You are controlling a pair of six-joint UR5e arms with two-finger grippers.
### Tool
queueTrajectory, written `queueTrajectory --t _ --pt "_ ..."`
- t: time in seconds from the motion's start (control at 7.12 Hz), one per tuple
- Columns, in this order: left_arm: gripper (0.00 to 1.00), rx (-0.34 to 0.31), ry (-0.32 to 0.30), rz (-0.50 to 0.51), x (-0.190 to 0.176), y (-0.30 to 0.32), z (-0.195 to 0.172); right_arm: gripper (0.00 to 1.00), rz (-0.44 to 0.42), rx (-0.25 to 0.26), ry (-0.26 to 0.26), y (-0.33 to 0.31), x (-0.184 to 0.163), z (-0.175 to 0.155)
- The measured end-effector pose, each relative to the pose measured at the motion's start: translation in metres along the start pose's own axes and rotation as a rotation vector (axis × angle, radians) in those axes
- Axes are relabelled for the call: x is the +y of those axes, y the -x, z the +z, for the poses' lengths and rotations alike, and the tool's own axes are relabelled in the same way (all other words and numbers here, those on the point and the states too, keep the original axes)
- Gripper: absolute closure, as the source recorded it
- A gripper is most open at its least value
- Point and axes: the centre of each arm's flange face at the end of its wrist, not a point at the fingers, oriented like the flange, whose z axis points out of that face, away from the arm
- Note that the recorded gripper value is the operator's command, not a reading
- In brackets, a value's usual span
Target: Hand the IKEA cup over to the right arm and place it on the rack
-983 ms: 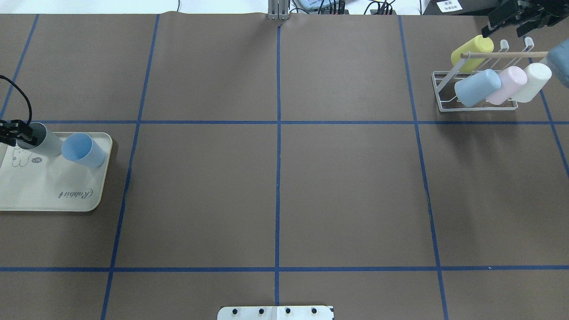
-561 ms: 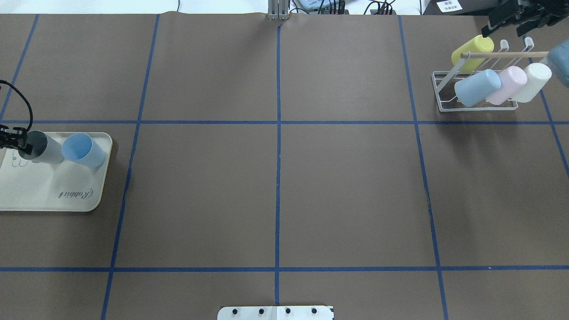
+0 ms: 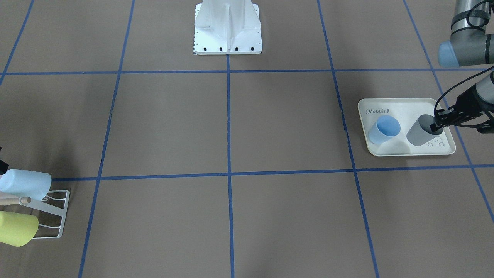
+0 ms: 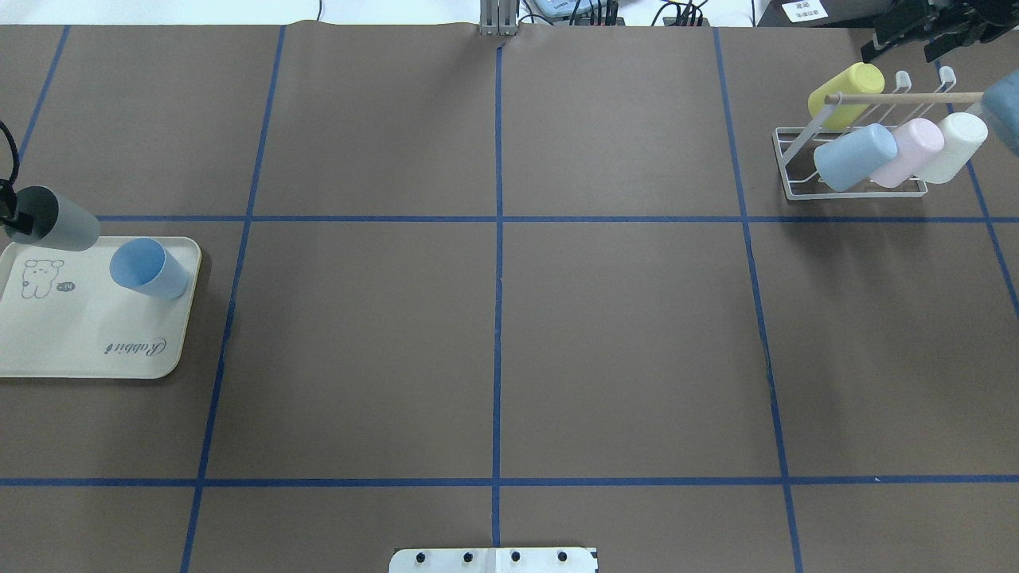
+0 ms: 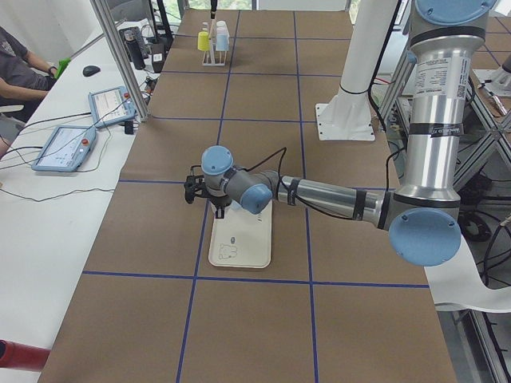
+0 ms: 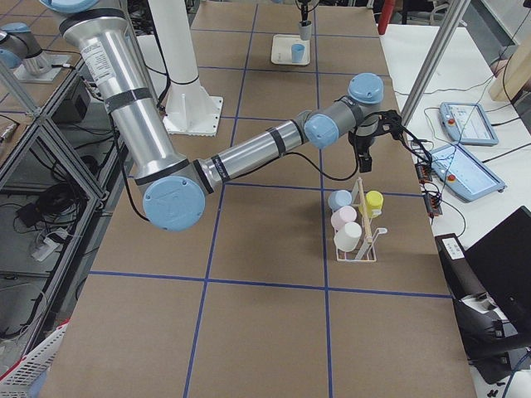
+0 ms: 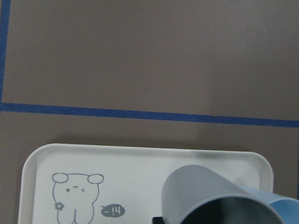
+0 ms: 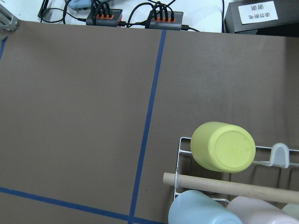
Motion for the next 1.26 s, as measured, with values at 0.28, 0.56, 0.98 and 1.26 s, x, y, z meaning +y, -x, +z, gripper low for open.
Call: queueTrajectory --t 0.28,0.56,0.98,1.26 --pt "1.0 -0.002 -0.013 -0.066 0.015 -0.051 -0.054 0.02 0.043 -0.02 -0.028 0.016 0.008 -0.016" --pt "1.0 0.056 -0.035 -0.21 0.022 -0.123 -0.083 0.02 0.095 -0.055 -0.044 0.046 0.031 -0.028" --pt "1.0 0.235 0.02 -0.261 0.055 -0.312 -0.086 0.02 0.199 -0.168 -0.039 0.136 0.07 -0.032" --pt "1.0 0.353 -0.011 -0.244 0.093 -0.396 -0.072 0.02 0.241 -0.301 -0.056 0.183 0.093 -0.017"
